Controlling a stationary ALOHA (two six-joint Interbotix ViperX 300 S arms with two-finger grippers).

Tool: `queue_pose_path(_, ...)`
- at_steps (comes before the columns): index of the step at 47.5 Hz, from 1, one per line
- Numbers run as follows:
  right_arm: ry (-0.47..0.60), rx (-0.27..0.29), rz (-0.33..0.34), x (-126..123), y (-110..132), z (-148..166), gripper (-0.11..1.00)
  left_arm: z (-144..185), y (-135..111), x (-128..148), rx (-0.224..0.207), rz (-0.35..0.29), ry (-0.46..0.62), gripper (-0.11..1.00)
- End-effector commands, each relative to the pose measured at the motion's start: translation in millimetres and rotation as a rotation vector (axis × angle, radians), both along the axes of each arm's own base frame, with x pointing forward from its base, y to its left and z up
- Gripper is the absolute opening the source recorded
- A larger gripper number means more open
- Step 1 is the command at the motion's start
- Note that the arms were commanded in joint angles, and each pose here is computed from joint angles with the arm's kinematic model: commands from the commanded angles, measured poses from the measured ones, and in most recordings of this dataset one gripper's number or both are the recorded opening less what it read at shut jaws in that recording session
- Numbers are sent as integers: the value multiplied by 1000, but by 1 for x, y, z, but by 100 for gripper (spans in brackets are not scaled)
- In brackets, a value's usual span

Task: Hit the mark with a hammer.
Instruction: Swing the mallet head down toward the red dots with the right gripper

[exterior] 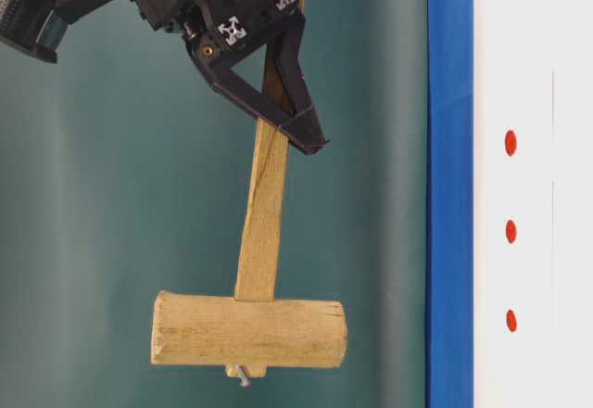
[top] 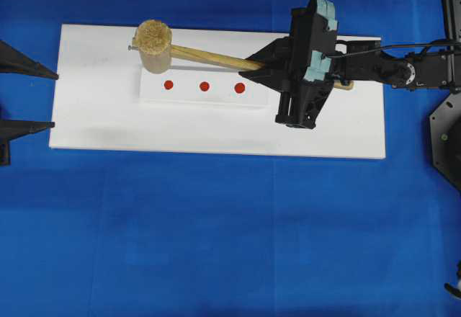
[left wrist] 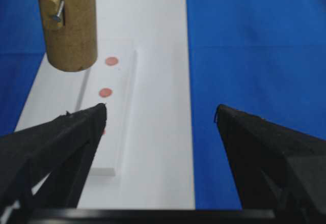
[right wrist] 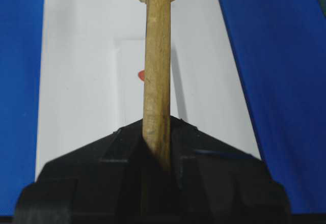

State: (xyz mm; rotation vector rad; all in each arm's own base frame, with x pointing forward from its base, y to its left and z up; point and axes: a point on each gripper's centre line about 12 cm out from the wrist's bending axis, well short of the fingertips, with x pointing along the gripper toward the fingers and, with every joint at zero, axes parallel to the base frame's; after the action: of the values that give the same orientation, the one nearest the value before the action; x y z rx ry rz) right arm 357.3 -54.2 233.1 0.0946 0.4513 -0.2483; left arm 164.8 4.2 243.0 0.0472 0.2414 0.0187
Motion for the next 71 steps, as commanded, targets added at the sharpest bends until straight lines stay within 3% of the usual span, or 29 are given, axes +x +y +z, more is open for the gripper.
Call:
queue_pose_path(1, -44, -3, -12, 6, -2, 15, 1, 3, 0, 2, -1, 0, -5, 85)
queue_pose_path(9, 6, 11, -12, 10, -2, -3, 1, 3, 0, 2, -1, 0, -5, 85)
queue_pose_path(17, 160, 71, -28, 17, -2, -62, 1, 2, 0, 2, -1, 0, -3, 85)
queue_pose_path(22, 209, 99, -31, 19, -1, -81, 1, 2, 0, 2, -1, 0, -3, 85)
queue_pose_path(38, 182, 94, -33, 19, -1, -71, 1, 1, 0, 2, -3, -1, -2, 85)
queue_pose_path(45, 101, 80, -18, 17, 3, -40, 1, 1, 0, 2, -1, 0, -2, 85)
queue_pose_path(53, 1, 54, -6, -11, 8, -3, 1, 1, 0, 2, -3, 1, -2, 85)
queue_pose_path(62, -36, 23, -88, -46, 1, -1, 1, 1, 0, 2, -1, 0, -2, 85)
queue_pose_path(71, -24, 33, -66, -48, 7, -5, 1, 2, 0, 2, -1, 0, -5, 85)
